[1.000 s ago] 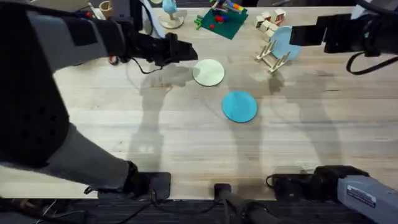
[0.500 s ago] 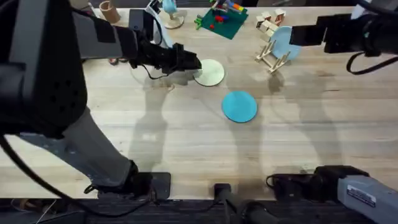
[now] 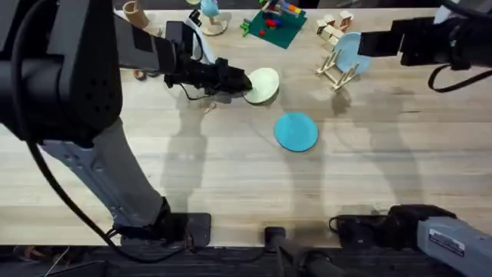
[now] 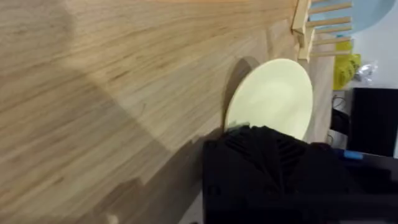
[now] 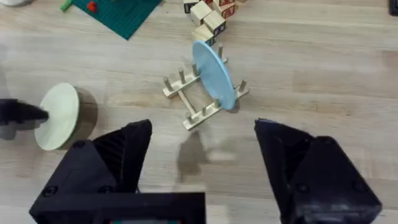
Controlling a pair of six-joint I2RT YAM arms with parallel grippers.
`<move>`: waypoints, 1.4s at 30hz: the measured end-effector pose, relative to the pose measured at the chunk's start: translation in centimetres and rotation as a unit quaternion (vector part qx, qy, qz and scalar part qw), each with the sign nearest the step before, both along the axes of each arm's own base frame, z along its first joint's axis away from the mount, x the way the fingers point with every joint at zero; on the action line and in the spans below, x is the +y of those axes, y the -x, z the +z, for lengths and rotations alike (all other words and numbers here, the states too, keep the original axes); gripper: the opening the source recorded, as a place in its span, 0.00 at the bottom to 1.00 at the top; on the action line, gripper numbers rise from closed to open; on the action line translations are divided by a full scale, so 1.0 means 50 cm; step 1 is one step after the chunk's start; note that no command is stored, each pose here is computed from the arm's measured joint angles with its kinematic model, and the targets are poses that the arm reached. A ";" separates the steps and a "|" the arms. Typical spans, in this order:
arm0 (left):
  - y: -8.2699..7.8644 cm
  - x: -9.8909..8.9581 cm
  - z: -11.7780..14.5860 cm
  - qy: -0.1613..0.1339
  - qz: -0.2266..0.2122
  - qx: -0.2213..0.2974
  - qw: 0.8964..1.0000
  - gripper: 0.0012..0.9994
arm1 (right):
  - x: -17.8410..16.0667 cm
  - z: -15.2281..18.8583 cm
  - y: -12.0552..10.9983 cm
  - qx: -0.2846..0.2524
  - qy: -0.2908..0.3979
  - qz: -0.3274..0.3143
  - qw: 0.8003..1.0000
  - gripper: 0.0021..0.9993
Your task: Pick up the plates from the table one by one and place each into a slot on the dish rack.
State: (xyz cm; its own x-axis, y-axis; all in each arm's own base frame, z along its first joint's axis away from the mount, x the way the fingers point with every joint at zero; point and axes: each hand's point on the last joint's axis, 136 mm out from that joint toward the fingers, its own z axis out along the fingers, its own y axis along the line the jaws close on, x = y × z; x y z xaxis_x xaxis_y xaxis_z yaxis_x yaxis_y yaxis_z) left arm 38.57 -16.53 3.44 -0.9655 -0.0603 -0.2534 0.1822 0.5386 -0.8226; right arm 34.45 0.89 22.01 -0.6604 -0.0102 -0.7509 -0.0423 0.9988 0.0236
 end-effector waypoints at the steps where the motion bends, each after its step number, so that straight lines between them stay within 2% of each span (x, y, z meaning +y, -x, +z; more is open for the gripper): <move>1: 0.000 0.000 0.000 0.002 -0.001 0.001 1.000 0.04 | 0.000 0.000 0.000 0.000 0.000 0.000 1.000 1.00; 11: 0.000 0.000 0.001 0.004 -0.001 0.001 1.000 0.04 | 0.009 0.001 0.000 0.000 -0.009 0.010 1.000 1.00; 17: 0.000 0.000 0.001 0.004 -0.001 0.001 1.000 0.04 | 0.052 -0.001 0.002 0.007 -0.075 0.033 0.997 1.00; 23: 0.000 0.000 0.001 0.004 -0.001 0.001 1.000 0.04 | 0.118 -0.037 -0.009 0.044 -0.129 0.056 0.989 1.00; 33: 0.000 0.000 0.001 0.004 -0.001 0.001 1.000 0.04 | 0.267 -0.100 -0.063 0.069 -0.182 0.103 0.975 1.00; 42: 0.000 0.000 0.001 0.004 -0.001 0.001 1.000 0.04 | 0.359 -0.188 -0.094 0.110 -0.230 0.093 0.963 1.00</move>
State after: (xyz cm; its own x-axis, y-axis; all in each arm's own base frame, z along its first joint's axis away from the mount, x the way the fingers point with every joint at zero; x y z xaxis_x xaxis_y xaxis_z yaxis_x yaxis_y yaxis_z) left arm 38.58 -16.55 3.48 -0.9660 -0.0605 -0.2512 0.1817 0.5319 -0.8271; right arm 39.15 18.87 12.60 -0.8226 0.1557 -0.5468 -0.1634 0.8564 0.4898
